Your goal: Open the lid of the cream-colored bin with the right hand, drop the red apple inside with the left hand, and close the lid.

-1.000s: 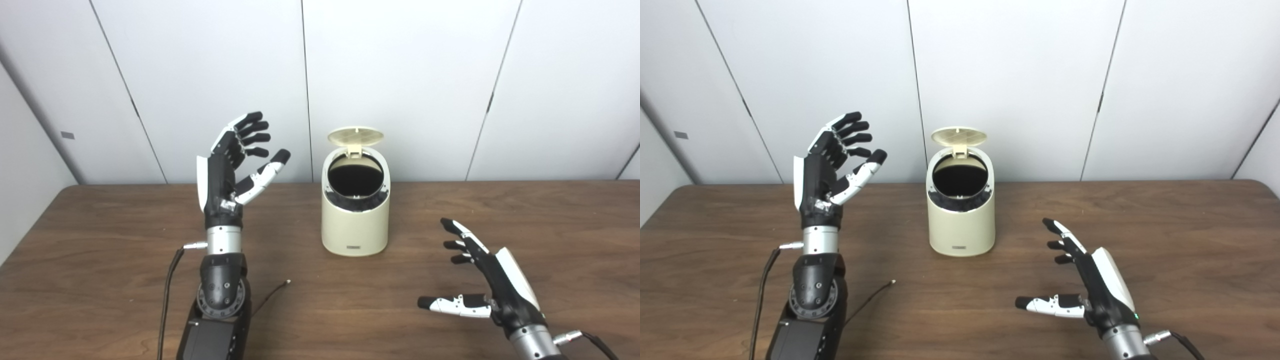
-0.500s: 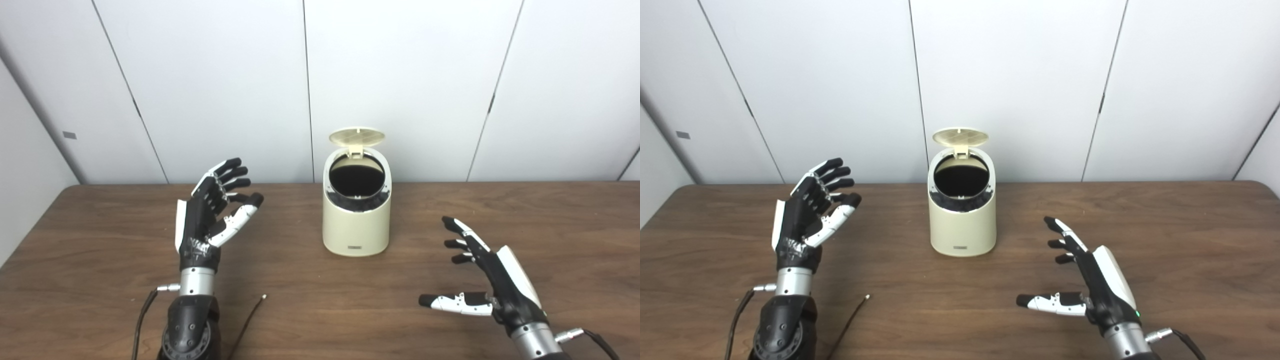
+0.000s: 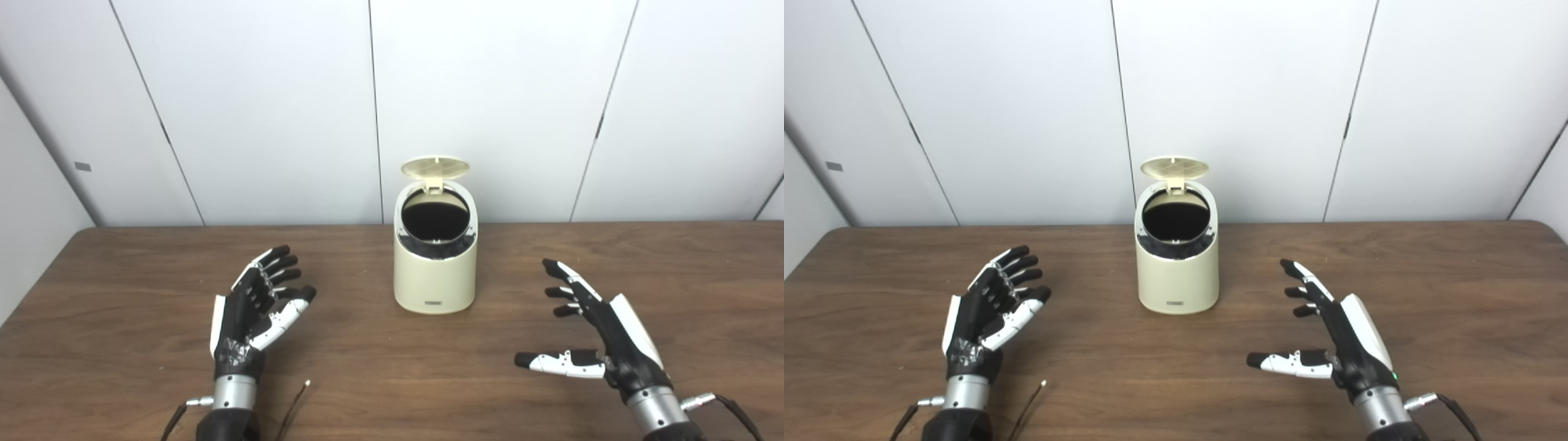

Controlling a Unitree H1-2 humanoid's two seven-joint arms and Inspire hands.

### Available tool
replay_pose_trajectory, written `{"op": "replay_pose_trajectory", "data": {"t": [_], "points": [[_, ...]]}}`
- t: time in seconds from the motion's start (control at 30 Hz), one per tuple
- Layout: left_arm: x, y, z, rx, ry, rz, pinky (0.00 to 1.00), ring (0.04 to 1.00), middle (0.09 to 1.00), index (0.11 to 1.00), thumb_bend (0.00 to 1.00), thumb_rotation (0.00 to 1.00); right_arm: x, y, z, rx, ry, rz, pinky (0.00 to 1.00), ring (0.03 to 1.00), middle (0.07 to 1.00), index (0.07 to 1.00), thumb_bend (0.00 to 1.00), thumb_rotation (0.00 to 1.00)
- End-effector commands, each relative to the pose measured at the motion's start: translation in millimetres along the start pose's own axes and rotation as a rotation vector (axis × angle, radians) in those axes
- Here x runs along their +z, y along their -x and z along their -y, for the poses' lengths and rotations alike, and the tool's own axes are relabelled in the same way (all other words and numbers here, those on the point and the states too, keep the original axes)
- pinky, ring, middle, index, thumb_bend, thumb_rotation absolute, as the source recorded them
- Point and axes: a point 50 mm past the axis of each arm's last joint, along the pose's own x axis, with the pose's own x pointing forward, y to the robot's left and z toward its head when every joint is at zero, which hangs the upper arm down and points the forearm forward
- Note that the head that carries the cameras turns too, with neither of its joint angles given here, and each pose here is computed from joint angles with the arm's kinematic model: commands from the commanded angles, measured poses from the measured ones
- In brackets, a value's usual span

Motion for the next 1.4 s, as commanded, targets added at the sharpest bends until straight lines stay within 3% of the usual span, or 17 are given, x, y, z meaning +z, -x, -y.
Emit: {"op": "replay_pose_trajectory", "data": {"t": [0.0,0.17,0.27,0.37,0.47,0.57,0.7,0.8,0.9,1.07,1.37], "points": [[0,-1,3,-0.014,-0.02,0.027,0.56,0.704,0.756,0.782,0.67,0.18,19,-16,14,-0.053,0.007,0.105,0.69,0.802,0.901,0.891,0.76,0.22],[-16,10,4,-0.012,-0.022,-0.043,0.56,0.691,0.748,0.775,0.66,0.14,35,-39,27,-0.075,0.045,0.167,0.62,0.783,0.899,0.882,0.76,0.26],[-22,12,5,-0.021,-0.024,-0.052,0.57,0.691,0.75,0.773,0.65,0.11,48,-61,37,-0.074,0.062,0.213,0.7,0.814,0.898,0.885,0.78,0.3],[-27,14,5,-0.03,-0.027,-0.056,0.57,0.693,0.755,0.782,0.63,0.09,68,-83,49,-0.054,0.11,0.272,0.8,0.885,0.952,0.887,0.78,0.34],[-31,16,7,-0.035,-0.052,-0.046,0.59,0.693,0.752,0.786,0.61,0.04,93,-101,61,-0.023,0.227,0.297,0.86,0.94,0.946,0.919,0.79,0.48],[-35,17,9,-0.04,-0.067,-0.046,0.63,0.695,0.746,0.783,0.61,0.03,115,-118,66,-0.001,0.311,0.307,0.75,0.872,0.904,0.913,0.78,0.55],[-35,17,12,-0.047,-0.066,-0.041,0.64,0.695,0.744,0.779,0.61,0.04,140,-140,66,0.025,0.309,0.294,0.68,0.849,0.909,0.91,0.81,0.48],[-35,18,14,-0.05,-0.051,-0.045,0.64,0.704,0.751,0.783,0.61,0.04,149,-153,65,0.057,0.398,0.29,0.64,0.839,0.901,0.915,0.87,0.5],[-35,18,13,-0.054,-0.055,-0.044,0.64,0.704,0.751,0.787,0.61,0.04,155,-160,63,0.088,0.487,0.282,0.67,0.849,0.913,0.933,0.86,0.58],[-35,17,11,-0.054,-0.075,-0.034,0.64,0.699,0.741,0.781,0.62,0.02,162,-172,55,0.122,0.509,0.295,0.74,0.894,0.939,0.94,0.86,0.55],[-35,17,12,-0.056,-0.089,-0.042,0.64,0.702,0.744,0.777,0.63,0.01,176,-176,43,0.163,0.575,0.337,0.84,0.96,0.952,0.952,0.85,0.59]]}}
